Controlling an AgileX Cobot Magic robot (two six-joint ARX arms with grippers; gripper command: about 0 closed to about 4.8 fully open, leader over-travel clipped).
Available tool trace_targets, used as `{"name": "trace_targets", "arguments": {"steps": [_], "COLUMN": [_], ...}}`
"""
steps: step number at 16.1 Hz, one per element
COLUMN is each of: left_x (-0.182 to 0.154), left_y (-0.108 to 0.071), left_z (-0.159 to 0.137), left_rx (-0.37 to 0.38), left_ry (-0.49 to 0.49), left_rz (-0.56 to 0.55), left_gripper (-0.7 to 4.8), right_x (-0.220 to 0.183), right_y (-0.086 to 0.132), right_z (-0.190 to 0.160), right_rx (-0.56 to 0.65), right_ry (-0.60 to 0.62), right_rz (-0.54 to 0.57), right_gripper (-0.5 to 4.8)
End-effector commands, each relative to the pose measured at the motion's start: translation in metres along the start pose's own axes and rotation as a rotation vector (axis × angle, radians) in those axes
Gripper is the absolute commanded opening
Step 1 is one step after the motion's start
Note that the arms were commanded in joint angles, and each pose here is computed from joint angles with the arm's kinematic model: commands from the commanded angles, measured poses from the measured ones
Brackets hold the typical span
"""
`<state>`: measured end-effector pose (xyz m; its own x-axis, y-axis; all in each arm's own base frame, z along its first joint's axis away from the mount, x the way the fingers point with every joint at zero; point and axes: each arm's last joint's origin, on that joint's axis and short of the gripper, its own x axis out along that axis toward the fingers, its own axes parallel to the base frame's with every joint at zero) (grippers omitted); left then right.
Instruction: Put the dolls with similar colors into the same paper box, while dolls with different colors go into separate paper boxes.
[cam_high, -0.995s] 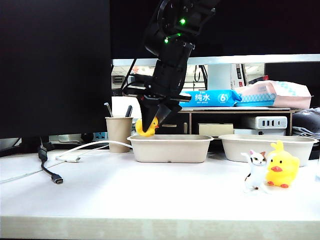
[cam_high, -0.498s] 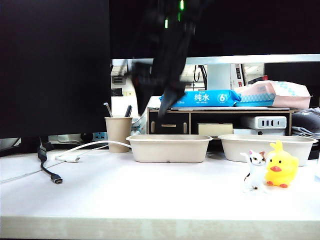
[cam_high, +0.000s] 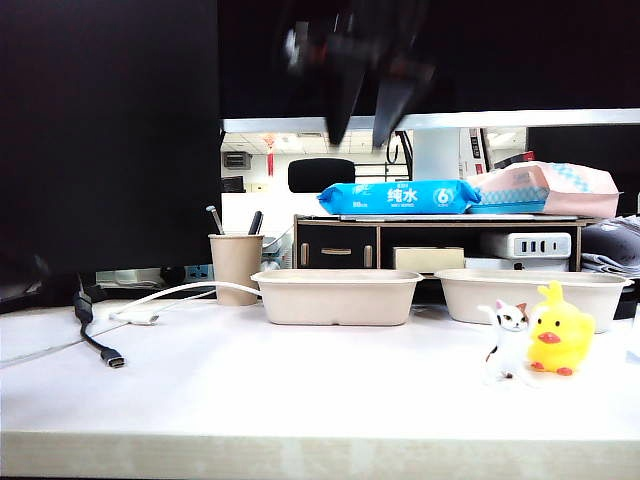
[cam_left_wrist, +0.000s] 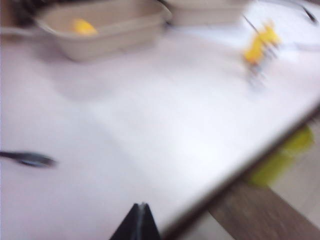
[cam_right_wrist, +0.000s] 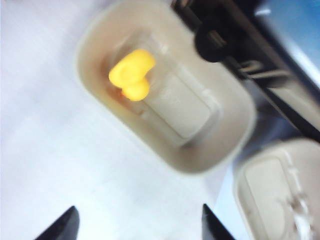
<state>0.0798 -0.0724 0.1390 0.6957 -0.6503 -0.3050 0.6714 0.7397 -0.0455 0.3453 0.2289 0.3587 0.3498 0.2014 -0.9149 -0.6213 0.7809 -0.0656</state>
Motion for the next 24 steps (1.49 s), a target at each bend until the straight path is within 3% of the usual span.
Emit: {"name": "trace_targets", "arguments": {"steps": [1, 10, 14, 19, 24], "left_x": [0.002, 0.002, 0.001, 0.001, 0.001], "left_y": [-0.006, -0.008, -0.012, -0.015, -0.015], "left_z": [-0.002, -0.002, -0.002, -0.002, -0.002], "left_rx": [0.018, 0.025, 0.034, 0.045, 0.045], "left_ry": [0.027, 0.028, 0.029, 0.031, 0.031], "left_rz": [-0.056, -0.075, -0.103, -0.136, -0.136], "left_gripper": [-0.05, -0.05, -0.05, -0.05, -0.05], "right_x": [-0.023, 0.009, 0.025, 0.029, 0.032], "right_y": [0.007, 0.017, 0.030, 0.052, 0.053], "right_z": [-0.010, -0.093, -0.111, -0.115, -0.118], "right_rx": [0.050, 0.071, 0.038, -0.024, -0.012], "right_ry": [-0.027, 0.278, 0.373, 0.393, 0.411], "right_rz": [0.007, -0.006, 0.011, 0.025, 0.021], "right_gripper": [3.13, 3.15, 3.15, 3.15, 3.15]}}
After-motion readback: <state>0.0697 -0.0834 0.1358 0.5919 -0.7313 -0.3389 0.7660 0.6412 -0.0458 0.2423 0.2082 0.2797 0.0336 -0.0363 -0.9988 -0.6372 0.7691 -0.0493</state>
